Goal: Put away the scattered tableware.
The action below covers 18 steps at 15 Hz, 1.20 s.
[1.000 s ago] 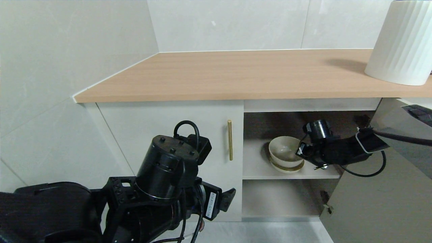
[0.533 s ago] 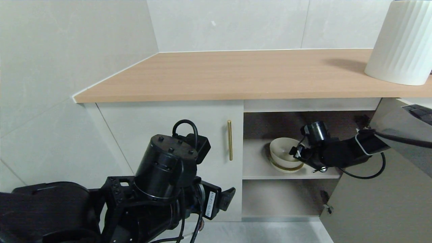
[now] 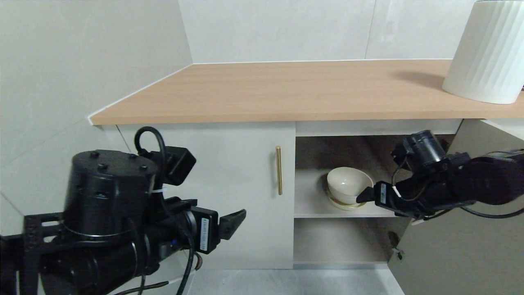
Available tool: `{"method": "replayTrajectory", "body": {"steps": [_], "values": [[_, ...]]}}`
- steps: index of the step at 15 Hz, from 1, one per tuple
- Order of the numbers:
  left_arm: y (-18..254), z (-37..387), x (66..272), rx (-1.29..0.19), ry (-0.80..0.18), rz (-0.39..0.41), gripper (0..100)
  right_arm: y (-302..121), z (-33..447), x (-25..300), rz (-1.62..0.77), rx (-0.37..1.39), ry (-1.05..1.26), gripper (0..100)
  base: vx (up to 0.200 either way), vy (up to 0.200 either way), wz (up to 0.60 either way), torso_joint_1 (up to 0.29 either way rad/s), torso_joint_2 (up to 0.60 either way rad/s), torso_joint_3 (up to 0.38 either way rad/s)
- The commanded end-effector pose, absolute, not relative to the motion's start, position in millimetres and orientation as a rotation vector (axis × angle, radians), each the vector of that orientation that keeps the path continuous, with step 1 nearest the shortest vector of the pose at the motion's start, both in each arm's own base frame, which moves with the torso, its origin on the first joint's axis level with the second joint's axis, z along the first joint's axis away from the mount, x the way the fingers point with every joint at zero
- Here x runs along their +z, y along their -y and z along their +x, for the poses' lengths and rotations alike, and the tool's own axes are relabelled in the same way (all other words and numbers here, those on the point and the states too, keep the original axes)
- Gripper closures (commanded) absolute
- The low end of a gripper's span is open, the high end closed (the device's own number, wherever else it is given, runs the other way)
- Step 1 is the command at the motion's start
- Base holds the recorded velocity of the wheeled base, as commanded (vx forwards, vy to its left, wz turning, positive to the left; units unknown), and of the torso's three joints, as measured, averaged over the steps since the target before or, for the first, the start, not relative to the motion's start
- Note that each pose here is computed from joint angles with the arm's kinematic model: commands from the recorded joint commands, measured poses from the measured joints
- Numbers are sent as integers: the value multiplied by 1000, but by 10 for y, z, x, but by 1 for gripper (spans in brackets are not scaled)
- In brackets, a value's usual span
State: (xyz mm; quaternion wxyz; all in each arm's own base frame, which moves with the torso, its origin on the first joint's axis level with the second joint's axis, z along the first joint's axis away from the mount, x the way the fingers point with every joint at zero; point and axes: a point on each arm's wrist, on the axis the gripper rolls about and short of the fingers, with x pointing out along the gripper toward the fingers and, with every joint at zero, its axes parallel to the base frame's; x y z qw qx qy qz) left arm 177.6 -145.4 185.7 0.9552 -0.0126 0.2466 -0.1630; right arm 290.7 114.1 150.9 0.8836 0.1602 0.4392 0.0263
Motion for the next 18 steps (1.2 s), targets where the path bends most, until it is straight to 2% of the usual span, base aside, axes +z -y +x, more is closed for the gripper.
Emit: {"method": "replayTrajectory", "body": {"steps": [1, 5, 9, 18], "values": [[1217, 1704, 1927, -282, -465, -62, 0, -1070, 2118, 2062, 288, 204, -857, 0, 0, 0, 0, 0, 0, 0], [1100, 1670, 1771, -244, -512, -47, 0, -1041, 1664, 2192, 200, 310, -858, 0, 0, 0, 0, 0, 0, 0], [1126, 1706, 1724, -240, -531, -38, 0, -1030, 1635, 2185, 184, 315, -866, 0, 0, 0, 0, 0, 0, 0], [1131, 1714, 1701, -237, -540, -33, 0, -1077, 1607, 2059, 134, 339, -916, 0, -200, 0, 0, 0, 3, 2]]}}
